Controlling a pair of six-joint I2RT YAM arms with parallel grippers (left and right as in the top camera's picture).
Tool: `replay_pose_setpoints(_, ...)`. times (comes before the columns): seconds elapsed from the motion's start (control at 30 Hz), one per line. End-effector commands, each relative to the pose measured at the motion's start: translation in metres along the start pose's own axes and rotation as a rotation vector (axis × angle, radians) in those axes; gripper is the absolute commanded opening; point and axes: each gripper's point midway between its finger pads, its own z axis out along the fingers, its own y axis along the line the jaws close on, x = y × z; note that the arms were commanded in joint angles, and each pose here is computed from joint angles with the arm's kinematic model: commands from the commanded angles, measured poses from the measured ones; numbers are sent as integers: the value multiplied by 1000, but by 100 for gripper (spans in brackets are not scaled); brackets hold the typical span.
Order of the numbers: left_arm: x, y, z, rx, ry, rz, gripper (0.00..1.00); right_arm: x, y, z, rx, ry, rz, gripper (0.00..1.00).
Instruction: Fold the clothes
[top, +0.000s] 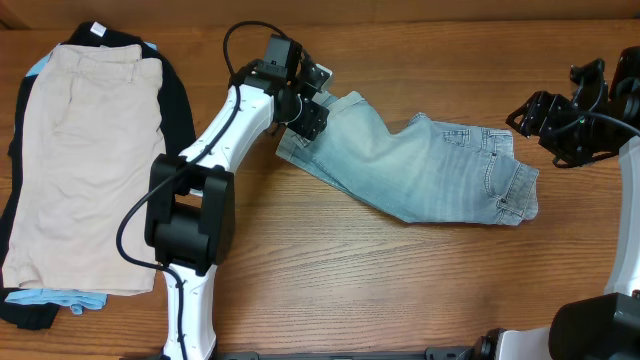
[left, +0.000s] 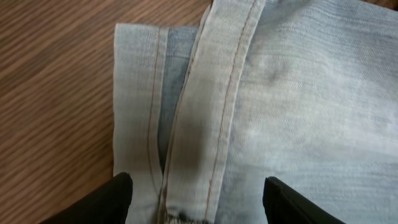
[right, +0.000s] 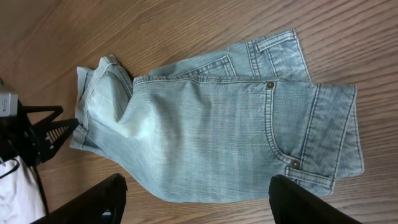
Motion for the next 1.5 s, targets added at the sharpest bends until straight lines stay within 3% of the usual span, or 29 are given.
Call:
replay_pose_setpoints(0.0, 6, -1, 20, 16, 23, 11, 69, -1, 3, -4, 5, -17, -17, 77)
replay_pose_setpoints(0.4, 4, -6, 36, 63, 0, 9, 48, -5, 3, -4, 2, -32, -23, 77)
replay_pose_setpoints(0.47, 4, -6, 36, 63, 0, 9, 39, -5, 3, -4, 3, -31, -23, 77)
replay_pose_setpoints(0.5, 4, -6, 36, 63, -1, 7, 27, -5, 3, -4, 3, -31, -23, 77)
replay_pose_setpoints(0.63, -10, -6, 20, 54, -37, -19, 4, -5, 3, -4, 2, -32, -23, 77)
replay_pose_setpoints(0.8, -49, -11, -34, 32, -133, -2, 4, -4, 3, -4, 3, -30, -22, 77)
replay_pose_setpoints(1.07, -97, -36, -172, -11, -324, 57, 4, -2, -3, -3, 33, -21, -15, 76)
replay_pose_setpoints(1.27, -73, -54, -222, -12, -295, 47, 4, 8, -20, 15, 82, 11, 11, 76)
replay_pose_setpoints(1.47, -26, -59, -212, 9, -99, -10, 4, 23, -38, 50, 94, 59, 52, 75)
